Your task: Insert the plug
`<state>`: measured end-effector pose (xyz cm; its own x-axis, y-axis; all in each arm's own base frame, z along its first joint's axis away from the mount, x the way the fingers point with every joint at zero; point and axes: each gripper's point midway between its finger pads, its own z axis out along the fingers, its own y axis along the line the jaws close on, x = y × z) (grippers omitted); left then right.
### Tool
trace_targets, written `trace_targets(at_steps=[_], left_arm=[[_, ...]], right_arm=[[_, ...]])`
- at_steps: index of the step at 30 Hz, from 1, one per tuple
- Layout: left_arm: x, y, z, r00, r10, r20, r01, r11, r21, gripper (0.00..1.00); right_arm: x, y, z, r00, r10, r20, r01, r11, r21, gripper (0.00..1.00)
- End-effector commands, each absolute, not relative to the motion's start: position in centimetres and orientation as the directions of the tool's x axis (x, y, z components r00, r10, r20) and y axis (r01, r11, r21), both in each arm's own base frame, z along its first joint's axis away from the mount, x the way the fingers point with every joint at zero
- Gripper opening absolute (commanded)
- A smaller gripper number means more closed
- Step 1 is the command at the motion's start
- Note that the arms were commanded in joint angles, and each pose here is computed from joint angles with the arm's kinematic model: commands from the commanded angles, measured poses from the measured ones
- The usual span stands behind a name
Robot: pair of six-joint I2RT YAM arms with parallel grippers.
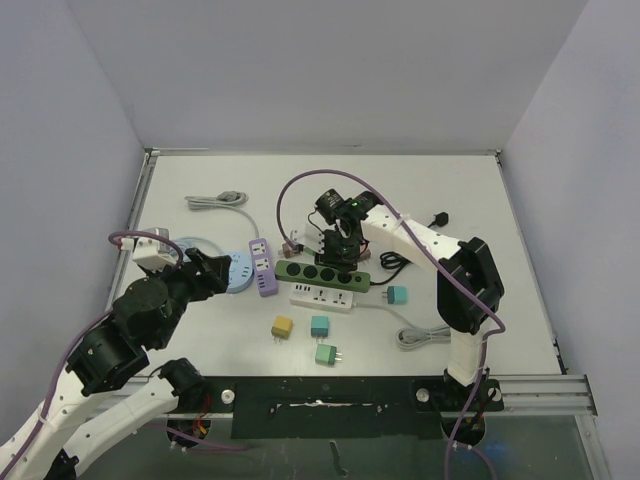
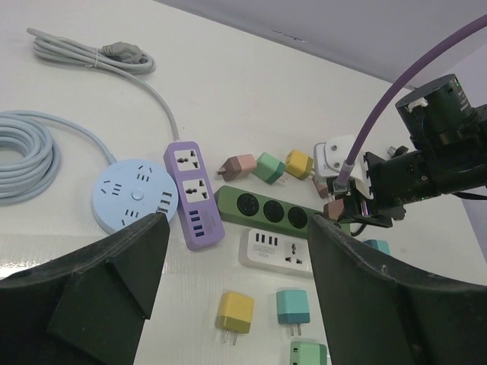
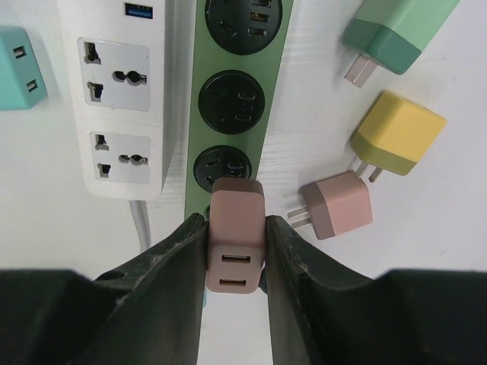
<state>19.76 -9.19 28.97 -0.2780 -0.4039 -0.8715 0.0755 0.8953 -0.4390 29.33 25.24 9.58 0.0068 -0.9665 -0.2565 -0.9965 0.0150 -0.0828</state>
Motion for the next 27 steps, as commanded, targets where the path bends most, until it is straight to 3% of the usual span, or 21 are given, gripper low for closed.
trace_targets(at_steps=[1, 12, 27], left_arm=[[20.1, -9.7, 30.4, -0.243, -0.434, -0.867, 0.107, 0.877, -0.469, 0.71], [20.2, -9.9, 30.2, -0.246, -0.427, -0.87, 0.106, 0.88, -0.462, 0.71], [20.1, -9.6, 30.1, -0.244, -0.424, -0.872, 0.102, 0.883, -0.457, 0.71]], right_arm=[[29.3, 25.6, 10.0, 0.012, -0.96, -0.28, -0.997, 0.012, -0.083, 0.12], [29.6, 26.4, 8.5, 0.023, -0.957, -0.29, -0.998, -0.003, -0.07, 0.12], [29.4, 23.7, 8.2, -0.022, -0.98, -0.198, -0.998, 0.033, -0.057, 0.1]])
